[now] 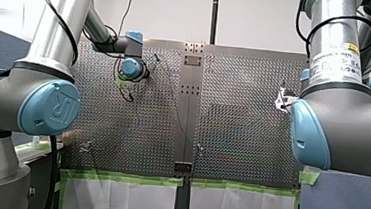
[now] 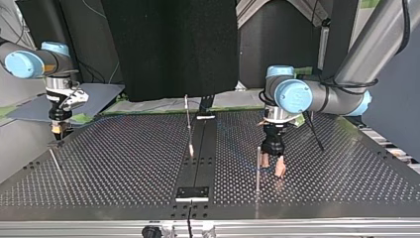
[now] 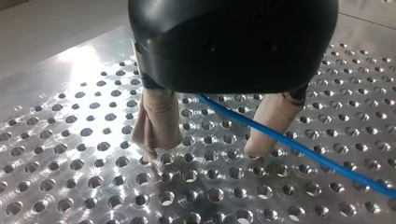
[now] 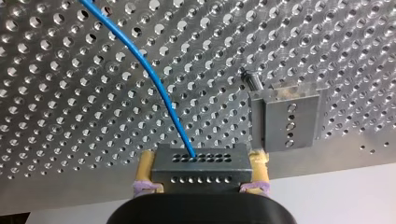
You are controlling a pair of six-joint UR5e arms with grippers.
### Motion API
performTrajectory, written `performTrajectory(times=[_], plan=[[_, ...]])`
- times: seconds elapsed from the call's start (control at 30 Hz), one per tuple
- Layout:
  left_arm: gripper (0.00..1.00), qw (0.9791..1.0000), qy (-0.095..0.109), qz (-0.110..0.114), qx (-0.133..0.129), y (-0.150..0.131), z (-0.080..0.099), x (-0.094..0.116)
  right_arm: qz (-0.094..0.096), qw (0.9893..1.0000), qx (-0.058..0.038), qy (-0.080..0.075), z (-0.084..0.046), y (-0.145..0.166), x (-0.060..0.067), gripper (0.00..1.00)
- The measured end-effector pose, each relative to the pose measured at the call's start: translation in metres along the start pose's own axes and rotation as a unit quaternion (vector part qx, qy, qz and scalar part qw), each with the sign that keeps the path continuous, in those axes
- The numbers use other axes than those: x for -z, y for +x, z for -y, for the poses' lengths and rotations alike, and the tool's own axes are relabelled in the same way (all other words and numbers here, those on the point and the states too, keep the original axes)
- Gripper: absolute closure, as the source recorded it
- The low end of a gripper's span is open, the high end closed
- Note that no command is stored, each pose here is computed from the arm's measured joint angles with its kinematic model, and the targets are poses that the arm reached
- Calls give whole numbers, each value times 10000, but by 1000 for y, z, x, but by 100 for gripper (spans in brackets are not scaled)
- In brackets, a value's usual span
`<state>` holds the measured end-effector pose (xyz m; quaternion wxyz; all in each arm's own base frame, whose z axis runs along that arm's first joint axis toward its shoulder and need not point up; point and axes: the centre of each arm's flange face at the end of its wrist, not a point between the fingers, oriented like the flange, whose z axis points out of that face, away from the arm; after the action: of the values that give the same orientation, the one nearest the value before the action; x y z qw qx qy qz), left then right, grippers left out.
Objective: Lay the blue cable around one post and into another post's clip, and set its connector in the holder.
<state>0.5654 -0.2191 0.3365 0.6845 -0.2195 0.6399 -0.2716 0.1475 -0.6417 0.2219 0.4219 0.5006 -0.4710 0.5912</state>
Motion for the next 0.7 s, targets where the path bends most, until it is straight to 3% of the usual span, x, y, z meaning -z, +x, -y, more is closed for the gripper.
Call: performTrajectory(times=[0.27,0.4,0.7], plan=[[0,10000,-10,9,-2,-1,-1,0,82,10000,35,-30,-2,5,-1,100],[0,10000,-20,11,-8,-1,-1,-1,25,10000,56,-12,-1,17,0,100],[0,10000,-59,-8,-24,-1,-3,0,-144,9994,140,292,7,57,6,100]])
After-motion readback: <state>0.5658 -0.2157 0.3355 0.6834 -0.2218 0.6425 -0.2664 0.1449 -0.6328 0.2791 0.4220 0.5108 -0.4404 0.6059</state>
